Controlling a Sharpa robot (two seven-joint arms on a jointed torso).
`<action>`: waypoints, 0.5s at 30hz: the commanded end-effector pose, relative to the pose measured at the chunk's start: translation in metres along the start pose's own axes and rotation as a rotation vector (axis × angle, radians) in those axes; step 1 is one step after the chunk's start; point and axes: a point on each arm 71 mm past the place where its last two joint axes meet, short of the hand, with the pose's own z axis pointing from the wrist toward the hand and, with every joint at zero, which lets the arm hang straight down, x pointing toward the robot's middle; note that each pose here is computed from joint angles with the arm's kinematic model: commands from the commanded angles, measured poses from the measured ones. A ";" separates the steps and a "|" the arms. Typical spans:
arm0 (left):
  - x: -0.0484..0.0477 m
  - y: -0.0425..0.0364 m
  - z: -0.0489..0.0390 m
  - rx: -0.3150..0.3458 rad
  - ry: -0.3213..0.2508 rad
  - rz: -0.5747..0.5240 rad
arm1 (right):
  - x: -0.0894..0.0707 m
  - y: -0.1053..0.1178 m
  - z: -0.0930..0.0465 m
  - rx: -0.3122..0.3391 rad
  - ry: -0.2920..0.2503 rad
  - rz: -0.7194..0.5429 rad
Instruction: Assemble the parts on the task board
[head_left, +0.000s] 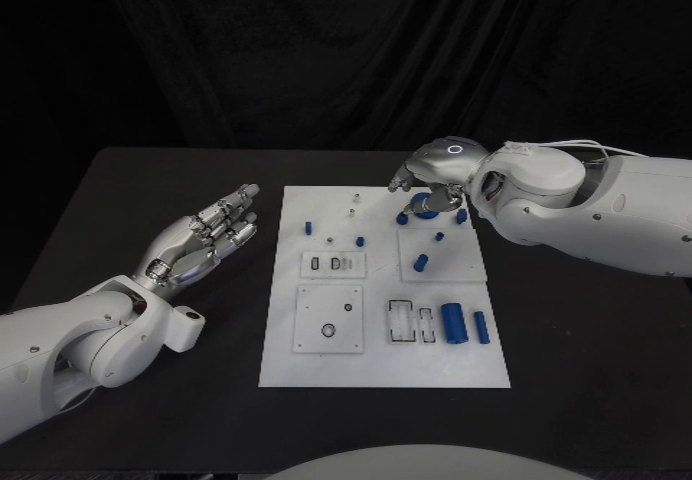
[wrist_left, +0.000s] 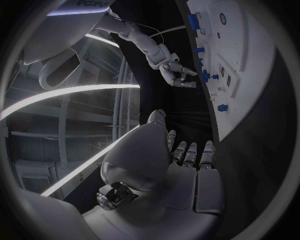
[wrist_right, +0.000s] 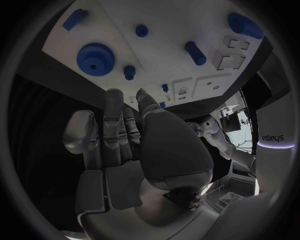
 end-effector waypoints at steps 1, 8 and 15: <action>0.0017 -0.0176 0.0005 0.229 0.012 0.004 | 0.003 -0.002 -0.002 0.018 0.026 -0.021; 0.0025 -0.0173 0.0016 0.229 0.019 -0.001 | 0.006 -0.004 -0.008 0.026 0.048 -0.018; 0.0007 -0.0168 0.0006 0.225 0.018 -0.001 | 0.009 -0.005 -0.008 0.016 0.031 -0.012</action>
